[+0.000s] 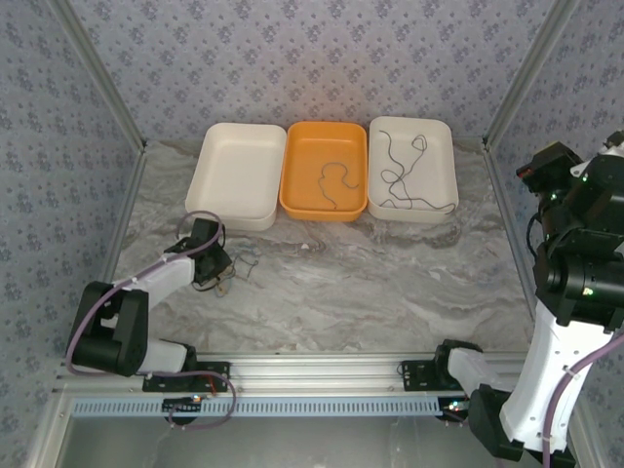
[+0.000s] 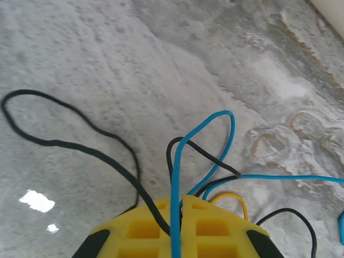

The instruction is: Untangle the cables

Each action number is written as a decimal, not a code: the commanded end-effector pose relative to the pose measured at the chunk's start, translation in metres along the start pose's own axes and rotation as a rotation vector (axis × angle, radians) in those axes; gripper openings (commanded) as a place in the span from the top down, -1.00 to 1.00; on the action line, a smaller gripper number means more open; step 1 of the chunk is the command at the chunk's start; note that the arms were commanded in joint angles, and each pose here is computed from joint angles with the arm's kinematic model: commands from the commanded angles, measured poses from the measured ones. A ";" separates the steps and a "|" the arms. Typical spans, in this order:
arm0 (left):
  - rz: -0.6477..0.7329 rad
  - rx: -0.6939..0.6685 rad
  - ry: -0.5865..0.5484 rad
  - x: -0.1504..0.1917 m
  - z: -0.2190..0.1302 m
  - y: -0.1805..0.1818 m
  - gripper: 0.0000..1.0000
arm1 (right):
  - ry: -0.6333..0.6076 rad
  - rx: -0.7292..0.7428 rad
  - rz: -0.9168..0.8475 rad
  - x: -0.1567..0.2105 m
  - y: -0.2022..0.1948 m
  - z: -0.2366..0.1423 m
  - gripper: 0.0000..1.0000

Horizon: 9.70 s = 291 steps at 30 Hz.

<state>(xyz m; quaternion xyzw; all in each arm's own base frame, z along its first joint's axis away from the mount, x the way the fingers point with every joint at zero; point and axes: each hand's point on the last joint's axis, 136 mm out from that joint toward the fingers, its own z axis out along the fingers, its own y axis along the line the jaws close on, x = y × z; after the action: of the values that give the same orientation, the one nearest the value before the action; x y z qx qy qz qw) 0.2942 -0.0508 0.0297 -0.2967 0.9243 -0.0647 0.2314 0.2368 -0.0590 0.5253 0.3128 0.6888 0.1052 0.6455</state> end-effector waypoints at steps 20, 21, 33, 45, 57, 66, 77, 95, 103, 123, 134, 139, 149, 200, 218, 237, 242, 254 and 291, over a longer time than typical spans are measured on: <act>0.140 0.532 -0.288 -0.041 -0.170 -0.093 -0.98 | 0.325 -0.651 -0.021 0.041 0.159 -0.007 1.00; 0.145 0.534 -0.311 -0.043 -0.181 -0.088 -0.98 | 0.369 -0.655 -0.003 0.054 0.160 -0.004 1.00; 0.126 0.519 -0.120 -0.003 -0.166 -0.078 -0.73 | 0.675 -0.263 -0.115 0.230 0.029 0.042 1.00; 0.418 0.483 -0.018 0.070 -0.134 -0.130 -0.46 | 0.655 -0.086 -0.222 0.242 -0.015 0.052 1.00; 0.489 0.452 0.119 0.178 -0.094 -0.204 -0.59 | 0.645 -0.070 -0.236 0.242 -0.021 0.053 1.00; 0.281 0.460 0.173 0.199 -0.061 -0.250 -0.47 | 0.629 -0.079 -0.228 0.238 -0.023 0.048 1.00; 0.223 0.389 0.227 0.217 -0.017 -0.251 0.02 | 0.623 -0.090 -0.202 0.235 -0.026 0.045 1.00; 0.566 0.343 0.156 0.174 -0.070 -0.161 1.00 | 0.371 -0.230 -0.122 0.126 0.035 0.124 1.00; 0.842 0.383 0.158 0.169 -0.106 -0.143 1.00 | 0.228 -0.357 -0.053 0.082 0.074 0.181 1.00; 0.765 0.534 -0.025 0.079 -0.164 -0.234 1.00 | 0.236 -0.701 0.132 0.115 0.201 0.261 1.00; 0.577 0.604 -0.116 -0.013 -0.120 -0.308 1.00 | 0.363 -0.753 0.263 0.211 0.246 0.354 1.00; 0.538 0.528 -0.120 -0.030 -0.067 -0.322 1.00 | 0.402 -0.694 0.307 0.269 0.232 0.391 1.00; 0.499 0.383 -0.076 -0.038 0.009 -0.321 1.00 | 0.523 -0.538 0.275 0.388 0.195 0.428 1.00; 0.070 0.171 0.034 0.018 -0.075 -0.028 -0.27 | 0.859 -0.453 -0.379 0.495 0.132 -0.005 0.01; 0.266 0.225 0.022 -0.026 -0.039 -0.053 0.25 | 0.964 -0.385 -0.376 0.583 0.133 -0.026 0.09; 0.298 0.230 0.074 -0.013 -0.012 -0.067 1.00 | 0.973 -0.368 -0.344 0.584 0.116 -0.019 0.18; 0.273 0.466 -0.019 -0.010 -0.076 -0.112 1.00 | 0.965 -0.388 -0.299 0.582 0.107 -0.016 0.23; 0.263 0.890 -0.069 -0.012 -0.207 -0.211 1.00 | 0.945 -0.481 -0.112 0.562 0.093 -0.009 0.24; 0.303 1.046 -0.032 0.020 -0.268 -0.255 1.00 | 0.979 -0.640 0.162 0.531 0.114 0.014 0.10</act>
<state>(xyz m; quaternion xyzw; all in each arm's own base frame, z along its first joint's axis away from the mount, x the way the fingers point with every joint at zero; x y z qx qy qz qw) 0.2930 -0.2765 0.3204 -0.0053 0.8033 -0.4709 0.3647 0.3030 0.3052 0.1208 0.0361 0.8500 0.4193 0.3169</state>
